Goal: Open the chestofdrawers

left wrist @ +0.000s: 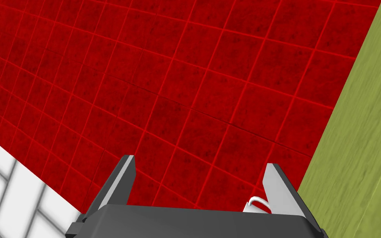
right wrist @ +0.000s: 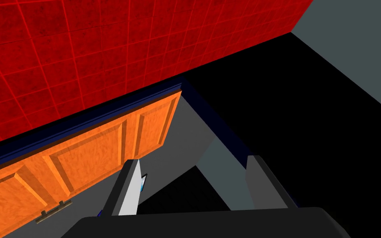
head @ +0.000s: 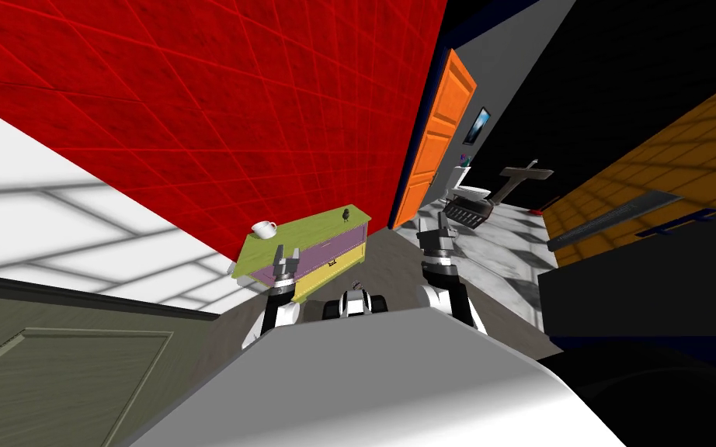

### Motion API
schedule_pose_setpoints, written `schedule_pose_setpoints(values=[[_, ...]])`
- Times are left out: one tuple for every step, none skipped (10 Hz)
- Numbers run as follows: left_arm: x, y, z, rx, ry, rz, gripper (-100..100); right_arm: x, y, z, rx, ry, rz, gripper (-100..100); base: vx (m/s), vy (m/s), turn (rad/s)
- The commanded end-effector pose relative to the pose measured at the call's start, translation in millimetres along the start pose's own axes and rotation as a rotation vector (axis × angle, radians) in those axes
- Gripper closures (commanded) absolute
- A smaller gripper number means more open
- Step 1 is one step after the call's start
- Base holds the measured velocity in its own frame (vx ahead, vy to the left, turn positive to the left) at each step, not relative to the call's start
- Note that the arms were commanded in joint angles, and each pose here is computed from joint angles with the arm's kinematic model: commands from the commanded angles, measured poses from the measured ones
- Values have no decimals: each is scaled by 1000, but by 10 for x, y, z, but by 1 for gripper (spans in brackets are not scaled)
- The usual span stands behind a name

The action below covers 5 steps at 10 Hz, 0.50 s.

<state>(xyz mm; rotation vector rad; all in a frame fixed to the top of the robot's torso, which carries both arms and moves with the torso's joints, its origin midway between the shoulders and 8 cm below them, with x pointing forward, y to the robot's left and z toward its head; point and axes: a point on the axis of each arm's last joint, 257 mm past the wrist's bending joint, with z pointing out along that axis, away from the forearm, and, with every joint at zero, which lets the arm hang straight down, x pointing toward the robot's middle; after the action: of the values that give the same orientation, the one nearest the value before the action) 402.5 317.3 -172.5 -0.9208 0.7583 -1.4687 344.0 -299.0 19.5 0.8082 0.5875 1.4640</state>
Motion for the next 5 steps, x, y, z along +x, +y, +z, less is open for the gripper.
schedule_pose_setpoints(values=[[-90,174,-80,-26,-20,-6,-100,0,0,0,0,0,0,0,73,-48,36],[-130,226,-109,-27,-32,-15,-100,0,0,0,0,0,0,0,91,-54,63],[-155,292,-149,-44,-37,-13,-100,0,0,0,0,0,0,0,75,-53,36],[-196,354,-188,-47,-50,-22,-100,0,0,0,0,0,0,0,82,-72,61],[-215,405,-222,-61,-55,-20,-100,0,0,0,0,0,0,0,64,-65,34]])
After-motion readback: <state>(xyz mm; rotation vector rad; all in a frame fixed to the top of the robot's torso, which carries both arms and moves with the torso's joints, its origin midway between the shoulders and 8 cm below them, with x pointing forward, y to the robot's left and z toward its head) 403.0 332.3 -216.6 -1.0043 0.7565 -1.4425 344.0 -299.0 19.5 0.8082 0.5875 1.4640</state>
